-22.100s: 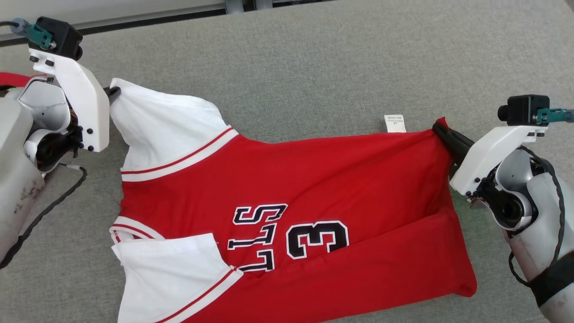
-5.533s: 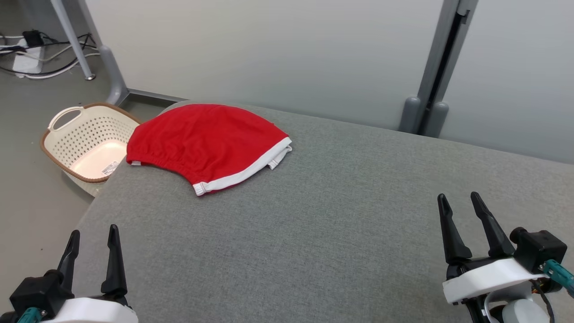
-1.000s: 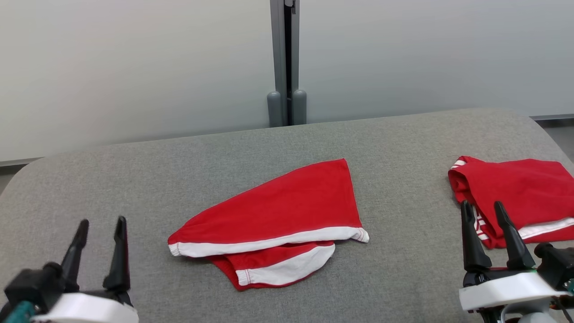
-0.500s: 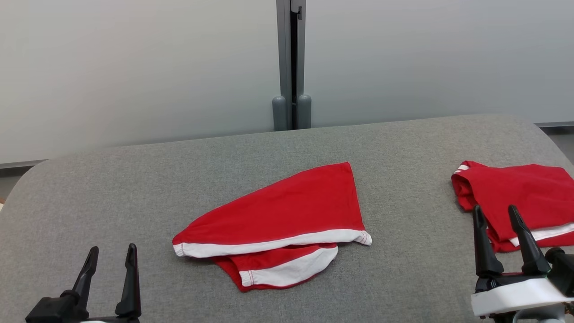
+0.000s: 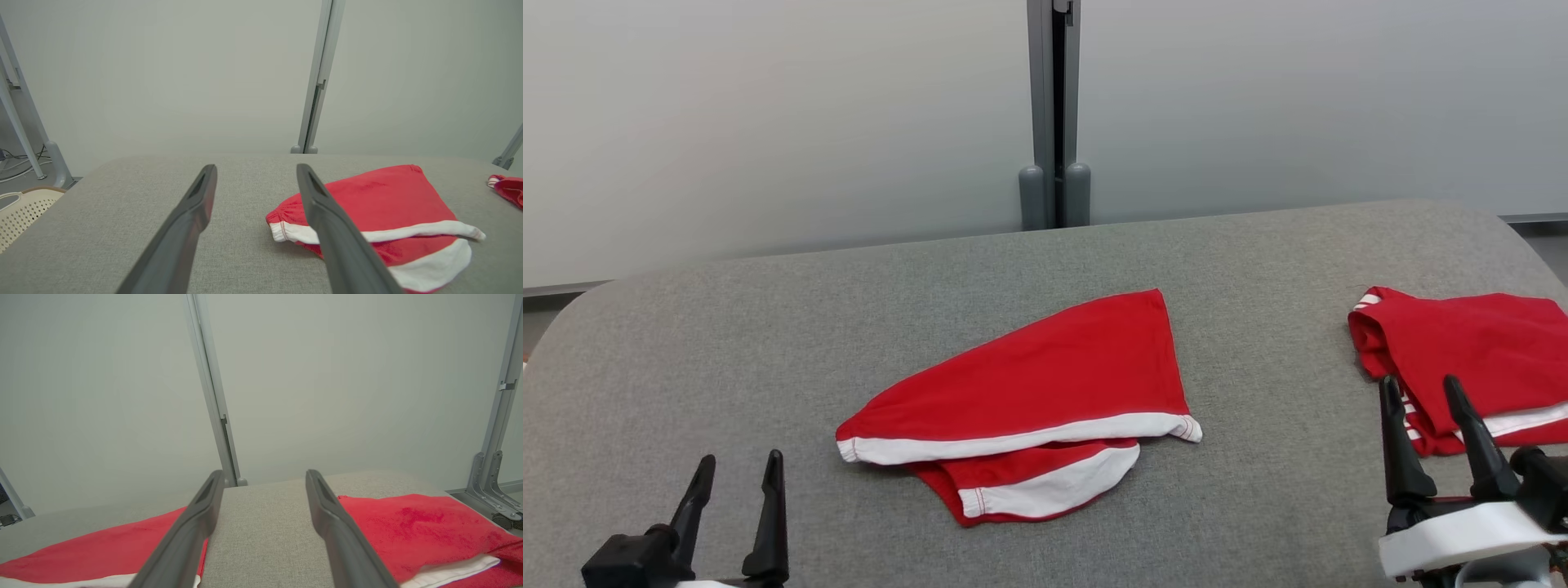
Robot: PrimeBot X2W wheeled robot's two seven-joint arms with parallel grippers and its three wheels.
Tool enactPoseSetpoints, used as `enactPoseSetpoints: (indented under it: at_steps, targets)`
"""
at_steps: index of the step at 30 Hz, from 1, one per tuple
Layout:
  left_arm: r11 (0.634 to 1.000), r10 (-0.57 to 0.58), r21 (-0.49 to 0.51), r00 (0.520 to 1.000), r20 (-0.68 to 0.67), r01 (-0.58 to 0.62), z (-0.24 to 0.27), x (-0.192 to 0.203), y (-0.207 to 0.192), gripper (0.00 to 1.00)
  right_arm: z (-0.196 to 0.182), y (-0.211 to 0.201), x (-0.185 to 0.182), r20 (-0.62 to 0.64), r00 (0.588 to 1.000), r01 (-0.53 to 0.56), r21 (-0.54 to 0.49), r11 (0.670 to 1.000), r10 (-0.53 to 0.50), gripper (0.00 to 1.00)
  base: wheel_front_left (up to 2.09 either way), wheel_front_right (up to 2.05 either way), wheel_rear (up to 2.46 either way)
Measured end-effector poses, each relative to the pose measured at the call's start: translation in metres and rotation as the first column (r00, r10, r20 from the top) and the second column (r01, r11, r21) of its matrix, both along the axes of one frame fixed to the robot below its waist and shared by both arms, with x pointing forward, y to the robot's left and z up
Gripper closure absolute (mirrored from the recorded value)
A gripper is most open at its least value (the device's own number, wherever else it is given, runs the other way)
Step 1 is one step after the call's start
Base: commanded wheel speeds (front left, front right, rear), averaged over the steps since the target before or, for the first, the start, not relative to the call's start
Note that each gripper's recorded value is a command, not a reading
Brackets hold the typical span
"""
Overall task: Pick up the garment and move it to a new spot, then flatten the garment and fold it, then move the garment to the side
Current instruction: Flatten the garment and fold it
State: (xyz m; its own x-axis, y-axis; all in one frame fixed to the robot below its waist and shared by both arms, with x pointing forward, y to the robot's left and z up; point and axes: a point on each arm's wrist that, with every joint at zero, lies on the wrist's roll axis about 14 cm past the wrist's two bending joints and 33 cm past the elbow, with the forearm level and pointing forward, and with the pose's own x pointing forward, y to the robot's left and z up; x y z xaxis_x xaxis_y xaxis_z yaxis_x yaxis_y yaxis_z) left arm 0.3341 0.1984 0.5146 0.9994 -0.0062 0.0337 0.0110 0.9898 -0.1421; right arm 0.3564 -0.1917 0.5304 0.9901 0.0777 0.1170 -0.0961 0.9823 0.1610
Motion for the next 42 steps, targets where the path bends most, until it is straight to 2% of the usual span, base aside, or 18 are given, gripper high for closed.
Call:
enactPoseSetpoints:
  at_steps: [5, 10, 13, 14, 15, 18, 21, 25, 27, 28, 32, 36, 38, 42]
  targets:
    - [0.996, -0.057, -0.074, 0.981, -0.188, 0.044, -0.032, 0.001, -0.011, 0.0, -0.034, 0.01, 0.006, -0.18, 0.983, -0.036, 0.013, 0.999, 0.038, 0.0, 0.0, 0.0, 0.0]
    - [0.988, -0.116, -0.138, 0.934, -0.338, 0.073, -0.044, 0.02, -0.01, 0.0, -0.061, 0.034, 0.022, -0.38, 0.915, -0.112, 0.082, 0.99, 0.134, 0.0, 0.0, 0.0, 0.0]
    - [0.978, -0.178, -0.183, 0.871, -0.458, 0.103, -0.058, 0.03, -0.012, 0.0, -0.068, 0.045, 0.037, -0.47, 0.863, -0.161, 0.087, 0.983, 0.183, 0.0, 0.0, 0.0, 0.0]
    - [0.965, -0.225, -0.234, 0.843, -0.489, 0.122, -0.057, 0.042, -0.017, 0.0, -0.071, 0.051, 0.049, -0.515, 0.831, -0.185, 0.099, 0.978, 0.209, 0.0, 0.0, 0.0, 0.0]
    - [0.96, -0.235, -0.255, 0.839, -0.49, 0.12, -0.053, 0.051, -0.017, 0.0, -0.073, 0.055, 0.054, -0.535, 0.815, -0.197, 0.101, 0.975, 0.22, 0.0, 0.0, 0.0, 0.0]
    - [0.949, -0.286, -0.275, 0.778, -0.559, 0.152, -0.06, 0.066, -0.021, 0.0, -0.087, 0.063, 0.067, -0.604, 0.759, -0.218, 0.117, 0.969, 0.244, 0.0, 0.0, 0.0, 0.0]
    - [0.922, -0.363, -0.346, 0.691, -0.625, 0.172, -0.074, 0.07, -0.035, 0.0, -0.107, 0.077, 0.069, -0.675, 0.685, -0.247, 0.137, 0.959, 0.273, 0.0, 0.0, 0.0, 0.0]
    - [0.907, -0.411, -0.378, 0.598, -0.688, 0.188, -0.087, 0.076, -0.04, 0.0, -0.128, 0.093, 0.07, -0.735, 0.603, -0.277, 0.171, 0.945, 0.31, 0.0, 0.0, 0.0, 0.0]
    - [0.901, -0.428, -0.385, 0.543, -0.722, 0.198, -0.097, 0.072, -0.044, 0.0, -0.142, 0.099, 0.062, -0.776, 0.542, -0.285, 0.193, 0.939, 0.324, 0.0, 0.0, 0.0, 0.0]
    - [0.897, -0.439, -0.393, 0.521, -0.732, 0.203, -0.1, 0.071, -0.046, 0.0, -0.146, 0.101, 0.06, -0.786, 0.526, -0.287, 0.196, 0.938, 0.325, 0.0, 0.0, 0.0, 0.0]
    - [0.878, -0.477, -0.428, 0.473, -0.74, 0.215, -0.104, 0.075, -0.054, 0.0, -0.149, 0.106, 0.059, -0.794, 0.505, -0.293, 0.212, 0.932, 0.34, 0.0, 0.0, 0.0, 0.0]
    - [0.866, -0.498, -0.449, 0.452, -0.74, 0.22, -0.107, 0.08, -0.058, 0.0, -0.15, 0.109, 0.06, -0.792, 0.501, -0.296, 0.223, 0.929, 0.349, 0.0, 0.0, 0.0, 0.0]
    - [0.852, -0.523, -0.473, 0.426, -0.738, 0.226, -0.109, 0.08, -0.065, 0.0, -0.15, 0.11, 0.059, -0.79, 0.502, -0.297, 0.223, 0.928, 0.351, 0.0, 0.0, 0.0, 0.0]
    - [0.852, -0.524, -0.471, 0.368, -0.768, 0.229, -0.12, 0.074, -0.067, 0.0, -0.15, 0.111, 0.058, -0.788, 0.502, -0.293, 0.232, 0.927, 0.356, 0.0, 0.0, 0.0, 0.0]
